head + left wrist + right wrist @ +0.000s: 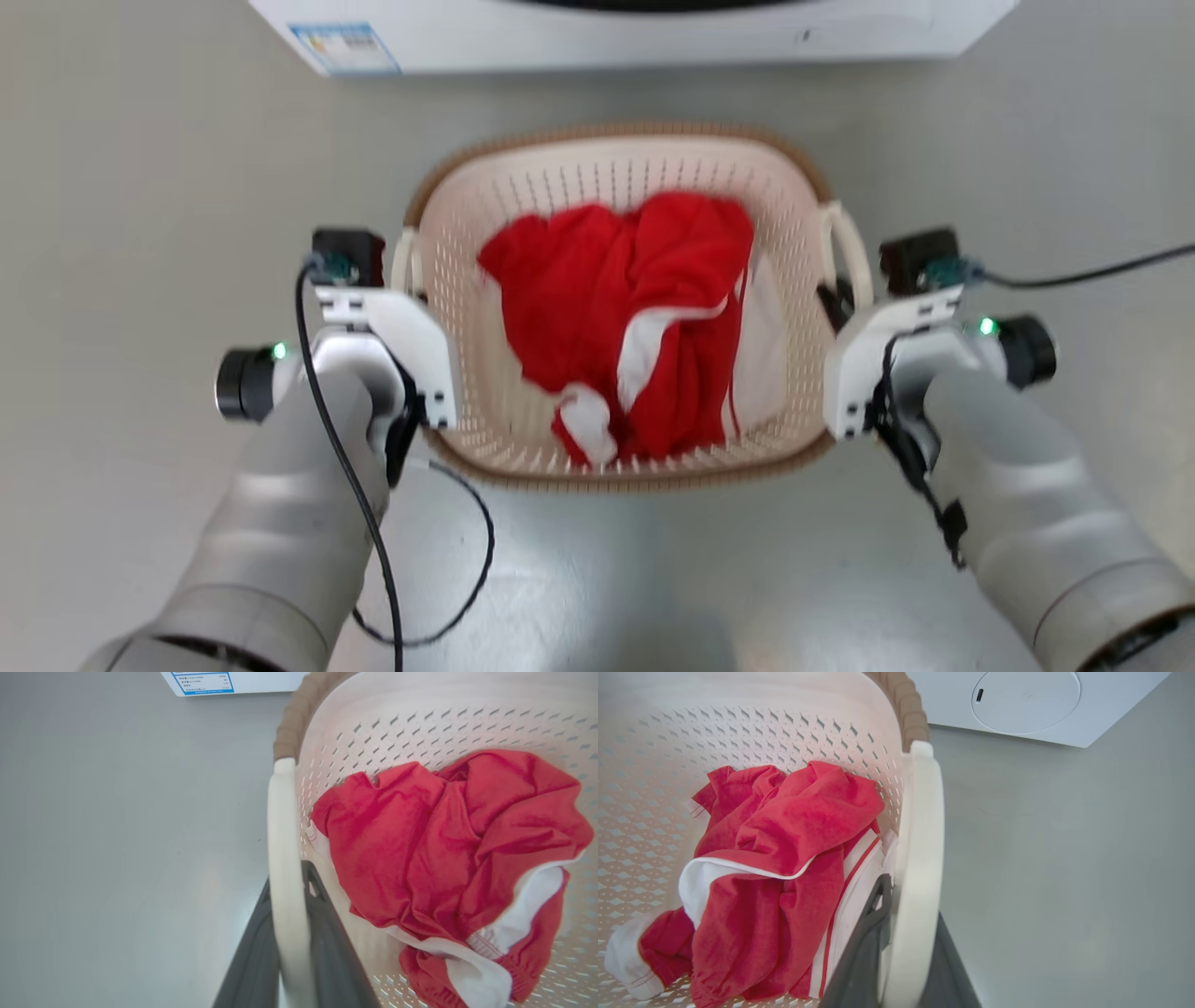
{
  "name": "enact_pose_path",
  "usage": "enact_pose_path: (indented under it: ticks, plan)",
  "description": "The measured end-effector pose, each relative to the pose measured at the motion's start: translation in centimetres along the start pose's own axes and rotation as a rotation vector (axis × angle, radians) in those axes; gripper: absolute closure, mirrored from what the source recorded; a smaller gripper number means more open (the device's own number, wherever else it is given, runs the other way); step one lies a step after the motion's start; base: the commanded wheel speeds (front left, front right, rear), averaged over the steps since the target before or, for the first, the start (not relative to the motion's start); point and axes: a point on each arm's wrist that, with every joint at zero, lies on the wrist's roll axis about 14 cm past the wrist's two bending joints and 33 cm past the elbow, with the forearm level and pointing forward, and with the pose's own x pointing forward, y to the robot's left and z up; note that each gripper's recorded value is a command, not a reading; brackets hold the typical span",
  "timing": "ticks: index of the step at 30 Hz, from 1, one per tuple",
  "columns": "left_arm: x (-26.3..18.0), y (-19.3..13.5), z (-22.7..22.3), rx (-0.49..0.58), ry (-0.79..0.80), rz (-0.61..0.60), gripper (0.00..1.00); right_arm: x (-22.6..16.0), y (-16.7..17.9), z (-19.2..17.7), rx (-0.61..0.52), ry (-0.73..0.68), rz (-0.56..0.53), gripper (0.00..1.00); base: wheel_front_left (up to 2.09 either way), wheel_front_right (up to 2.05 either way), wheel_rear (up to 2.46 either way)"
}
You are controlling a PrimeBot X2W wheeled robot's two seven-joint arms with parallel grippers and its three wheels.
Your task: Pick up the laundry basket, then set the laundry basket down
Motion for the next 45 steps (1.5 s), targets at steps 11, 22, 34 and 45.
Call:
enact_pose_path:
  ticks: [11, 22, 34, 45]
  plan:
    - [-5.3, -0.6, 0.8, 0.019, -0.049, -0.002, 1.0, -5.6, 1.5, 1.7, -0.046, -0.04, -0.007, 1.0, 0.0, 0.0, 0.0]
    - [-9.4, -1.7, 0.2, 0.039, -0.075, -0.028, 1.0, -10.5, 2.9, 0.0, -0.058, -0.041, -0.011, 1.0, 0.0, 0.0, 0.0]
    - [-12.8, -2.6, -1.2, 0.066, -0.087, -0.046, 1.0, -14.4, 4.1, -2.0, -0.058, -0.048, -0.015, 1.0, 0.0, 0.0, 0.0]
    - [-14.7, -3.1, -2.9, 0.073, -0.078, -0.058, 1.0, -16.4, 4.8, -2.7, -0.058, -0.06, -0.021, 1.0, 0.0, 0.0, 0.0]
